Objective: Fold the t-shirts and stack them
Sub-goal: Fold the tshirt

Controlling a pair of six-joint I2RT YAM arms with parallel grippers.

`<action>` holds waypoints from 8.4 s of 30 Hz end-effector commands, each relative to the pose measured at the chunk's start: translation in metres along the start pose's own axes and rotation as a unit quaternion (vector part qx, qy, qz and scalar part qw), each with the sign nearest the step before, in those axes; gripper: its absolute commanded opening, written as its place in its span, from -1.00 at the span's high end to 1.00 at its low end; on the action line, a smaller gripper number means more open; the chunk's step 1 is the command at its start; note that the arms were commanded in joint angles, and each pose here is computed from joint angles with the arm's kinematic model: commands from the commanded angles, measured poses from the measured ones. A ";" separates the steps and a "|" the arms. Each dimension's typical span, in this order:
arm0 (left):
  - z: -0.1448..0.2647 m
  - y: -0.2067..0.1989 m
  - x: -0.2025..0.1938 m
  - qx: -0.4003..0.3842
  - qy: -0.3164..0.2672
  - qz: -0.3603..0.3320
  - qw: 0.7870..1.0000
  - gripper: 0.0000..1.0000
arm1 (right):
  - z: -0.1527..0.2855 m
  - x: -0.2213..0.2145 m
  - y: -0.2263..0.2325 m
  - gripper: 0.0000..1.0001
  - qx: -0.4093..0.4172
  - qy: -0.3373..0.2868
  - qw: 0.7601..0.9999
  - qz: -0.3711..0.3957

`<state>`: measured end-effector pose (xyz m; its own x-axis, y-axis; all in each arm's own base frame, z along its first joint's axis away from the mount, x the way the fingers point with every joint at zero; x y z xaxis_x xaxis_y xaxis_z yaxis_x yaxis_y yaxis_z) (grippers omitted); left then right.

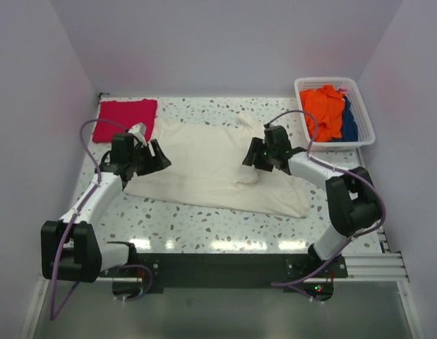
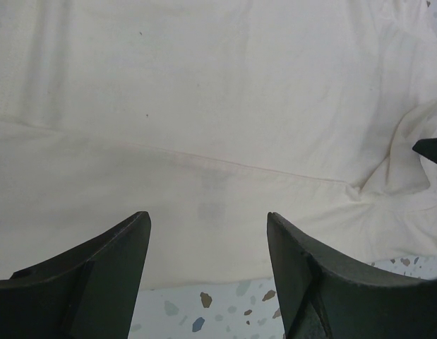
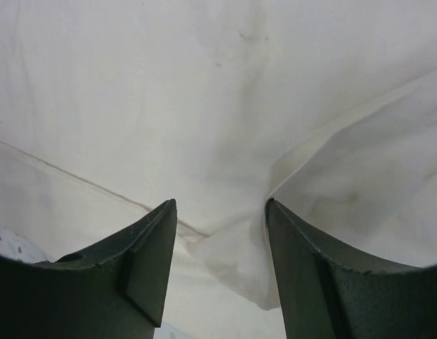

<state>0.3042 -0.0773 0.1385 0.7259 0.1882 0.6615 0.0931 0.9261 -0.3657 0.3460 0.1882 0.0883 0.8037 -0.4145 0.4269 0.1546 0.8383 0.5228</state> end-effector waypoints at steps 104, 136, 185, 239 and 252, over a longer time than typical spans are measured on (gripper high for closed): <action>0.000 -0.008 0.004 -0.029 -0.017 -0.012 0.999 -0.45 | 0.071 0.025 -0.140 1.00 -0.281 -0.056 0.958 -0.009; -0.023 0.060 -0.093 0.292 0.024 0.180 0.939 -0.12 | 0.026 -0.091 -0.058 -0.24 -0.178 0.051 0.977 0.103; -0.006 0.071 -0.101 0.322 0.004 0.186 0.928 -0.15 | 0.019 -0.053 0.015 -0.35 -0.138 0.012 0.980 0.142; -0.153 -0.267 -0.081 -0.228 0.146 -0.034 0.962 0.07 | 0.021 0.037 -0.104 0.42 -0.217 -0.028 0.976 -0.008; -0.144 -0.274 -0.067 -0.240 0.103 -0.074 0.963 0.63 | 0.047 0.050 -0.096 0.94 -0.217 -0.064 0.974 -0.003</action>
<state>0.3167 -0.3801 0.0649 0.8714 -0.0636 0.4865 0.3788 0.7174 -0.5847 0.3414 0.0776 0.0712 0.7715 -0.4339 0.4653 0.4042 0.8991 0.1683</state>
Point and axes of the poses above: each gripper's point midway between its finger pads, its own z axis back along the fingers, its own y axis along the line the jaws close on, x = y × z, the point moved 3 cm from there along z, back along the fingers, and after that the axes turned 9 degrees about -z, right-handed, at the moved point
